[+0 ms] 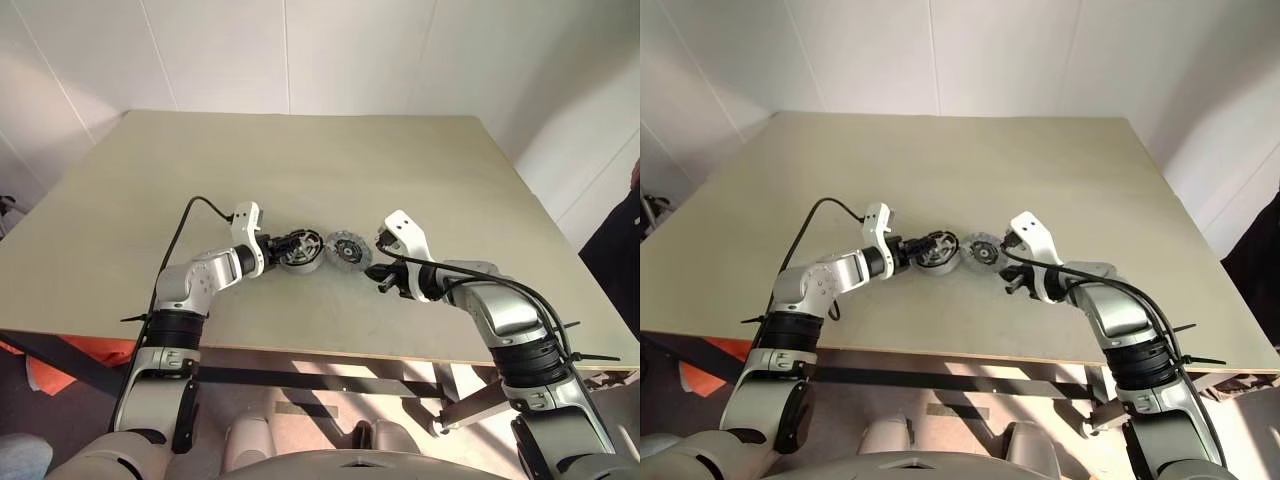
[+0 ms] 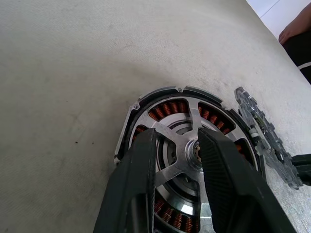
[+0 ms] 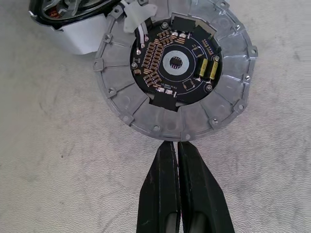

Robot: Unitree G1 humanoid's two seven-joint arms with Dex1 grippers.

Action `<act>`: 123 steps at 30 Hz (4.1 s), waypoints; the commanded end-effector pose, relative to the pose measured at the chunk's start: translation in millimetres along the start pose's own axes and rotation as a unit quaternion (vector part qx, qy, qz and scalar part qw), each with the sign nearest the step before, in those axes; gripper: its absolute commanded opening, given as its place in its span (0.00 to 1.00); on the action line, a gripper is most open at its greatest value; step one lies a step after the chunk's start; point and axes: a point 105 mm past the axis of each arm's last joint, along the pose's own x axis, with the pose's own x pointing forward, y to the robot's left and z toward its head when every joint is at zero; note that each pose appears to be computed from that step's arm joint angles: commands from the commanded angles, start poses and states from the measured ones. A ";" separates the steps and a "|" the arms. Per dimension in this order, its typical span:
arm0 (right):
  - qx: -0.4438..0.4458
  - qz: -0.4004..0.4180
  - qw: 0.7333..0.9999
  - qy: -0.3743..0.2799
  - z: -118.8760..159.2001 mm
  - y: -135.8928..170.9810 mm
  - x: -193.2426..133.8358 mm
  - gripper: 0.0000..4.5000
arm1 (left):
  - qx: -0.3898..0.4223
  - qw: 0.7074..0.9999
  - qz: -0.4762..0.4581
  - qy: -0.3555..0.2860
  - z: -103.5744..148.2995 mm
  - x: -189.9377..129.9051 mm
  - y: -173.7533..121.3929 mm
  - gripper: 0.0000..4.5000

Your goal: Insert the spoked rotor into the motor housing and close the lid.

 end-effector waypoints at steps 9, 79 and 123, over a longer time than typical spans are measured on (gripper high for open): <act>-0.030 -0.018 0.998 -0.054 29.6 -10.7 -4.9 0.02 | 0.008 0.999 -0.013 0.032 -10.7 4.2 -5.1 0.32; -0.101 -0.056 0.993 -0.023 -6.1 -25.7 23.8 0.02 | 0.002 0.996 -0.009 0.088 -34.6 12.5 -8.3 0.32; 0.521 0.028 0.850 -0.074 -17.4 9.7 -16.9 0.52 | -0.003 0.993 -0.004 0.116 -53.5 5.3 -4.6 0.32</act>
